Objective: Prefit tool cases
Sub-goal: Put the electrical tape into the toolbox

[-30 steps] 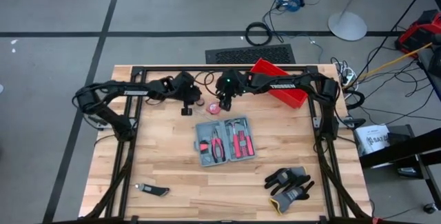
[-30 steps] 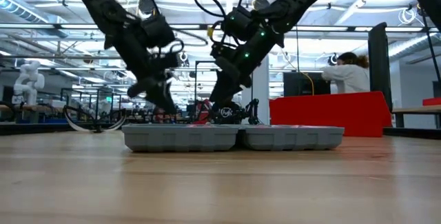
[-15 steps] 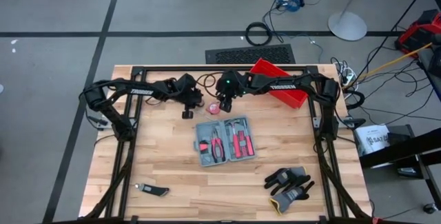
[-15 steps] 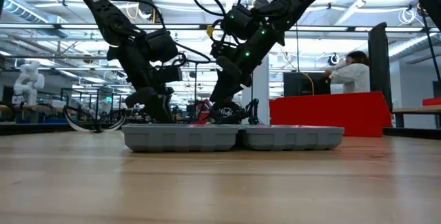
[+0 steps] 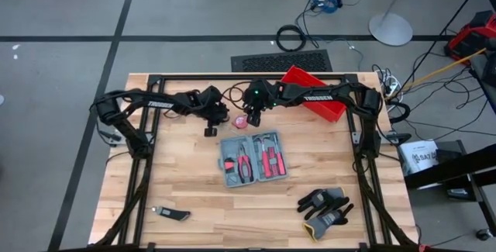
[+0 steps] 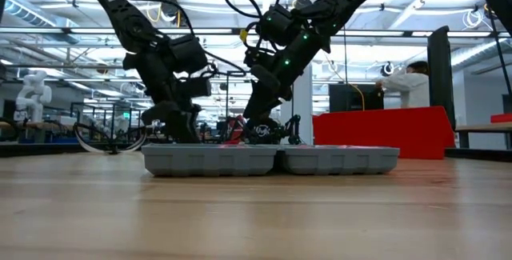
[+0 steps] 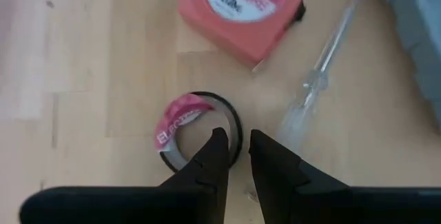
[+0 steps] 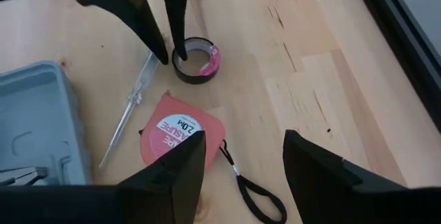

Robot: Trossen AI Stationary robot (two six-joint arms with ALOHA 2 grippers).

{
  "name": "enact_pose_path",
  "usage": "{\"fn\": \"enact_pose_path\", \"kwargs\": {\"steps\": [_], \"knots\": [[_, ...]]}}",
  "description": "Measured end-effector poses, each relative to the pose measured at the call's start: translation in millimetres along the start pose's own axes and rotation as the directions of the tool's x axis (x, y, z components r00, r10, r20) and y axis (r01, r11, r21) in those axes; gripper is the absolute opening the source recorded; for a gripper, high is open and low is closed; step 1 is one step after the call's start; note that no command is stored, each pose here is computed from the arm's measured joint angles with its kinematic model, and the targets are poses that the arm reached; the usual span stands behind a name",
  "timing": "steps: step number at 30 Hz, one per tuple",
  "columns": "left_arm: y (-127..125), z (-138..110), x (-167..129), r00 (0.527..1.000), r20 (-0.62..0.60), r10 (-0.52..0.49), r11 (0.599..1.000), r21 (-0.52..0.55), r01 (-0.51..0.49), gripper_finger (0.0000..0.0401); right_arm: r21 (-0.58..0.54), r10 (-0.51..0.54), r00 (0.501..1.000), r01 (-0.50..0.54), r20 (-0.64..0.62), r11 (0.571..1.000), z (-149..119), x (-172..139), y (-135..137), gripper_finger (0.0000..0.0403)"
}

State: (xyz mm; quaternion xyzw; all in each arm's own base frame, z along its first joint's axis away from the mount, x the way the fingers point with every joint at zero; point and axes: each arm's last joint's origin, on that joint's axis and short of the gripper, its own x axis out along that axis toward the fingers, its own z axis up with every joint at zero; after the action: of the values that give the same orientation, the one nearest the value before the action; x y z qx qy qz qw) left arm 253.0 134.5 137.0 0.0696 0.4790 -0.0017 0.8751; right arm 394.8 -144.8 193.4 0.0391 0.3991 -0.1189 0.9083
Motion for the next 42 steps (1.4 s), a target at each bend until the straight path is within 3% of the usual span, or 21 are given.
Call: {"fn": "enact_pose_path", "kwargs": {"steps": [7,11,16,20,23,26,28,31,33,36,42], "knots": [[3.0,-5.0,16.8,0.999,-0.045,0.027,0.998,-0.063,-0.030,0.0063,0.000,0.000,1.000,0.000,0.000,1.000,0.0,0.0,0.0,0.0183],[-0.8,-4.0,20.7,0.997,-0.063,0.041,0.999,-0.021,-0.043,0.0018,0.000,0.000,1.000,0.000,0.000,1.000,0.0,0.0,0.0,0.0183],[-12.8,8.5,1.2,0.996,-0.036,0.083,0.996,0.014,-0.083,0.0008,0.003,0.000,1.000,0.001,-0.015,1.000,-0.9,-2.2,-1.2,0.0183],[-29.5,29.8,-35.6,0.992,0.084,0.099,0.995,0.026,-0.101,0.0008,-0.010,-0.002,0.999,0.002,-0.037,1.000,1.4,-18.5,-2.1,0.0183],[-55.0,40.8,-63.0,0.985,0.174,0.010,0.998,0.054,-0.019,0.0008,-0.012,0.005,0.997,-0.006,-0.079,1.000,1.1,-34.4,-1.1,0.0183],[-87.3,53.2,-88.8,0.941,0.295,-0.166,0.984,0.107,0.140,0.0007,-0.017,0.020,0.988,-0.023,-0.153,1.000,-6.1,-44.8,4.1,0.0183],[-111.5,57.3,-94.1,0.912,0.312,-0.266,0.963,0.125,0.238,0.0007,-0.018,0.067,0.982,-0.071,-0.174,0.997,-18.4,-44.9,12.5,0.0183],[-145.5,61.2,-89.0,0.892,0.276,-0.358,0.933,0.127,0.336,0.0007,0.014,0.204,0.971,-0.204,-0.125,0.979,-39.1,-38.6,28.1,0.0183],[-161.7,65.1,-81.1,0.895,0.270,-0.356,0.934,0.107,0.340,0.0007,0.032,0.262,0.963,-0.260,-0.062,0.965,-48.5,-36.6,39.4,0.0183],[-177.9,66.1,-58.8,0.916,0.222,-0.334,0.942,0.074,0.326,0.0007,0.010,0.267,0.964,-0.267,0.012,0.964,-56.1,-32.3,56.9,0.0183],[-199.1,64.3,-18.5,0.917,0.166,-0.363,0.932,0.055,0.359,0.0007,-0.114,0.224,0.974,-0.219,0.038,0.969,-49.3,-36.5,91.0,0.0183]]}}
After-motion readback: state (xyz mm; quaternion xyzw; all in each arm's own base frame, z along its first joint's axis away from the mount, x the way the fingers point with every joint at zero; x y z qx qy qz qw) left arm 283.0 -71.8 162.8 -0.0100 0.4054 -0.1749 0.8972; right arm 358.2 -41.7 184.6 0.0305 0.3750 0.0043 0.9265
